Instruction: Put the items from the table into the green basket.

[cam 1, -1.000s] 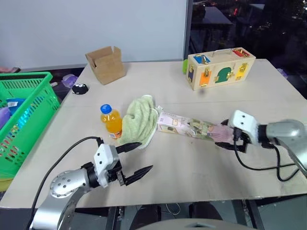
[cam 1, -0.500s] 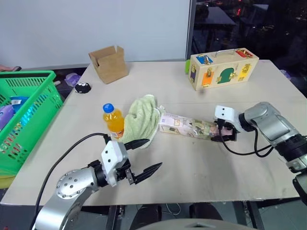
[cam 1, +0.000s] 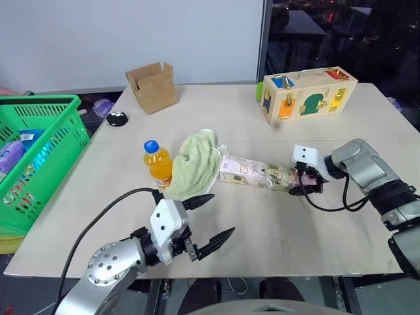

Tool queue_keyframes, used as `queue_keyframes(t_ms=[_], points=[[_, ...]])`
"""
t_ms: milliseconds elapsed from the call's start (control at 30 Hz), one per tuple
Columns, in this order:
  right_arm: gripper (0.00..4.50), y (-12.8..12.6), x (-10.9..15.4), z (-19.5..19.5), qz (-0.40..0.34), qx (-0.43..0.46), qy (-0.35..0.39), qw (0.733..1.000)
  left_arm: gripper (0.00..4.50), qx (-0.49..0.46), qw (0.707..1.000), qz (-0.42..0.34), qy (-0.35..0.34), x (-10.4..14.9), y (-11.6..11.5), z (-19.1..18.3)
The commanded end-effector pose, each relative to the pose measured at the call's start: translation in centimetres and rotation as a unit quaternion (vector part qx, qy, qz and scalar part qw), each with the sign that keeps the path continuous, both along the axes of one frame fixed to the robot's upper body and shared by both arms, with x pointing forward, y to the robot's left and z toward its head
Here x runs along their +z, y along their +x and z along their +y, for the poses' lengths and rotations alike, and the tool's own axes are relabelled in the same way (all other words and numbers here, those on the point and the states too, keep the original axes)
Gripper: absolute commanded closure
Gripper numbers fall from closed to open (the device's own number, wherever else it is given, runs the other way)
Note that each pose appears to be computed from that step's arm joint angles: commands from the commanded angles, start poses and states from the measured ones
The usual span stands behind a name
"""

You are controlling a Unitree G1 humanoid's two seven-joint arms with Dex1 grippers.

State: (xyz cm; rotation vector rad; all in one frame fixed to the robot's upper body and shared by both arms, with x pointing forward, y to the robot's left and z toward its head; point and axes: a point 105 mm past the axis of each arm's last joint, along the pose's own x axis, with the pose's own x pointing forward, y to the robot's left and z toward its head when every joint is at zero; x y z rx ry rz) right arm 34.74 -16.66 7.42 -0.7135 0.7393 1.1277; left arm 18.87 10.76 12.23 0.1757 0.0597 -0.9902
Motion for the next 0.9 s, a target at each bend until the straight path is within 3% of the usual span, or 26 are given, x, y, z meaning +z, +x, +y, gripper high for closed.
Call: queue_keyframes(t_ms=[33, 100, 400, 600, 767, 900], points=[[0.00, -0.4, 1.6, 1.1, -0.044, 0.042, 0.008, 0.998, 0.05, 0.005, 0.999, -0.020, 0.047, 0.0, 1.5, -0.1], [0.00, -0.6, 1.9, 1.1, -0.063, 0.047, 0.001, 0.997, 0.05, -0.008, 0.996, -0.024, 0.087, -0.2, 2.3, 0.0], [0.00, -1.8, 5.4, -1.2, -0.125, -0.017, 0.051, 0.991, 0.05, -0.103, 0.984, 0.005, 0.143, 0.8, 6.4, 0.9], [0.00, -7.1, 9.4, -1.6, -0.160, -0.048, 0.167, 0.972, 0.05, -0.150, 0.973, 0.012, 0.175, 0.9, 9.4, 0.4], [0.00, -12.3, 9.0, -0.2, -0.155, -0.076, 0.216, 0.961, 0.05, -0.207, 0.958, 0.001, 0.197, 1.6, 11.3, -2.2], [0.00, -13.5, 8.9, 0.9, -0.182, -0.122, 0.249, 0.943, 0.05, -0.211, 0.953, -0.009, 0.218, 1.9, 13.1, -3.5]])
